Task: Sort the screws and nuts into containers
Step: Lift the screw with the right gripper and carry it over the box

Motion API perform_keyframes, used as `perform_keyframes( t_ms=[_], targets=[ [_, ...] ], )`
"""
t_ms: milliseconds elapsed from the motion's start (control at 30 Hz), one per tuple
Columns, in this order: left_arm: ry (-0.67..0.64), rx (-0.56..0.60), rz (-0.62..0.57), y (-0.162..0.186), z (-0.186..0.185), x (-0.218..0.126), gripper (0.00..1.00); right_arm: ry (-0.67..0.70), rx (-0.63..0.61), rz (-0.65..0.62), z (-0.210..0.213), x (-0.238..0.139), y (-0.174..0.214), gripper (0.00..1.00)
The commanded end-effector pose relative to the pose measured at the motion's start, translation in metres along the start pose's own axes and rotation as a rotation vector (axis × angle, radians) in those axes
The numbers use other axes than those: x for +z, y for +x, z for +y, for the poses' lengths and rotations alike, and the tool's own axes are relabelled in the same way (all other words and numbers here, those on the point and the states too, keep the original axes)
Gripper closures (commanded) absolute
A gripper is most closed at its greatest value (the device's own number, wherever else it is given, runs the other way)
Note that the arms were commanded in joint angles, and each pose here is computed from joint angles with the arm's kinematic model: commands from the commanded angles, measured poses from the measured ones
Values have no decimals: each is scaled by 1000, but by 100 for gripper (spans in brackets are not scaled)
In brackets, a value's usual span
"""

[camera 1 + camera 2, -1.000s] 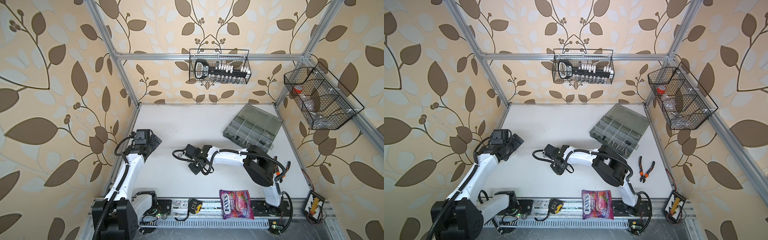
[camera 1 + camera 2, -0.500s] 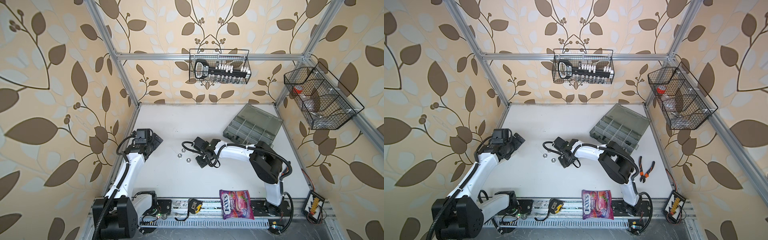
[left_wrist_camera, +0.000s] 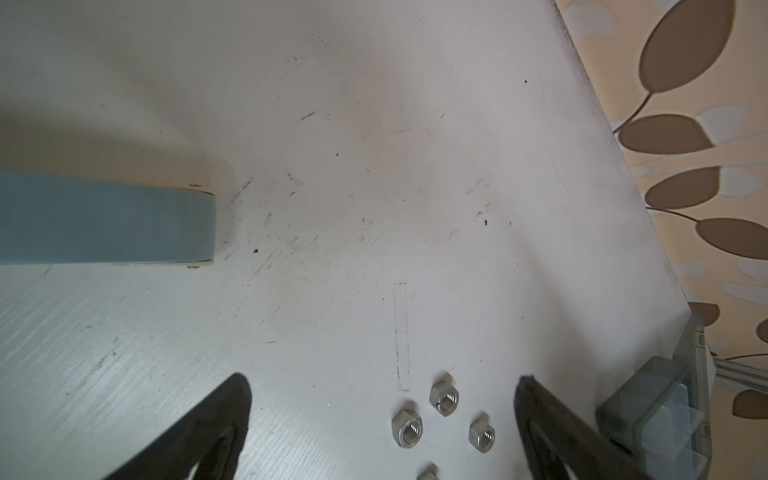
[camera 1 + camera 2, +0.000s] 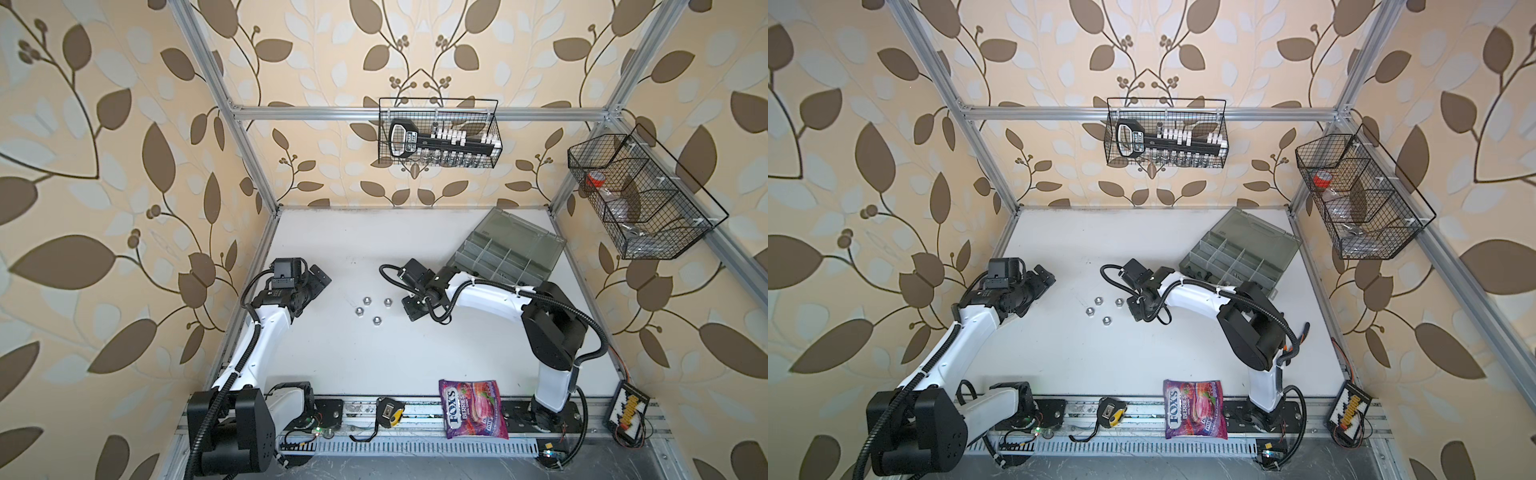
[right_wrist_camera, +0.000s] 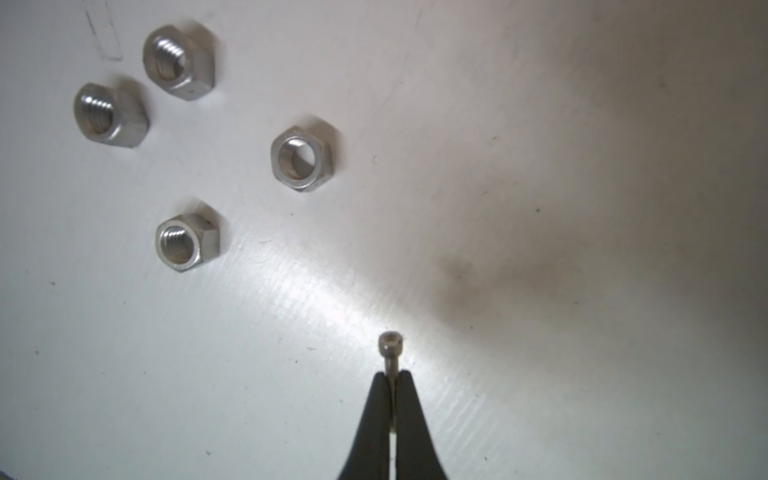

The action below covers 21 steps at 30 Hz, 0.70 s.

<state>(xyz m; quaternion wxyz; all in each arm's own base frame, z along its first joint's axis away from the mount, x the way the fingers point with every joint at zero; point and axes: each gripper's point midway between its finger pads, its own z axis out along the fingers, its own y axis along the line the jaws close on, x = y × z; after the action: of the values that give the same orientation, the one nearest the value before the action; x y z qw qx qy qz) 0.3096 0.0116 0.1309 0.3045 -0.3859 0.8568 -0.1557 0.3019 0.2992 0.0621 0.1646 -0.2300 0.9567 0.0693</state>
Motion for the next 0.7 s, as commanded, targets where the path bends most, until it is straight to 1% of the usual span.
perform_keyframes(
  t_ms=[0,100,200,367,533,667],
  targets=[
    [50,54,15,5,-11,3,1,48,58,-32,-28,-13,-3,100],
    [59,105,26,14,-20,5,1,81,108,-58,-56,-23,-7,100],
    [66,157,41,25,-32,8,1,124,197,-87,-98,-36,-9,100],
    [91,236,82,47,-55,15,1,227,352,-139,-176,-62,-2,100],
    [119,254,113,60,-69,20,1,311,511,-190,-247,-89,14,100],
    [125,261,120,64,-73,20,1,358,601,-204,-286,-98,29,100]
  ],
)
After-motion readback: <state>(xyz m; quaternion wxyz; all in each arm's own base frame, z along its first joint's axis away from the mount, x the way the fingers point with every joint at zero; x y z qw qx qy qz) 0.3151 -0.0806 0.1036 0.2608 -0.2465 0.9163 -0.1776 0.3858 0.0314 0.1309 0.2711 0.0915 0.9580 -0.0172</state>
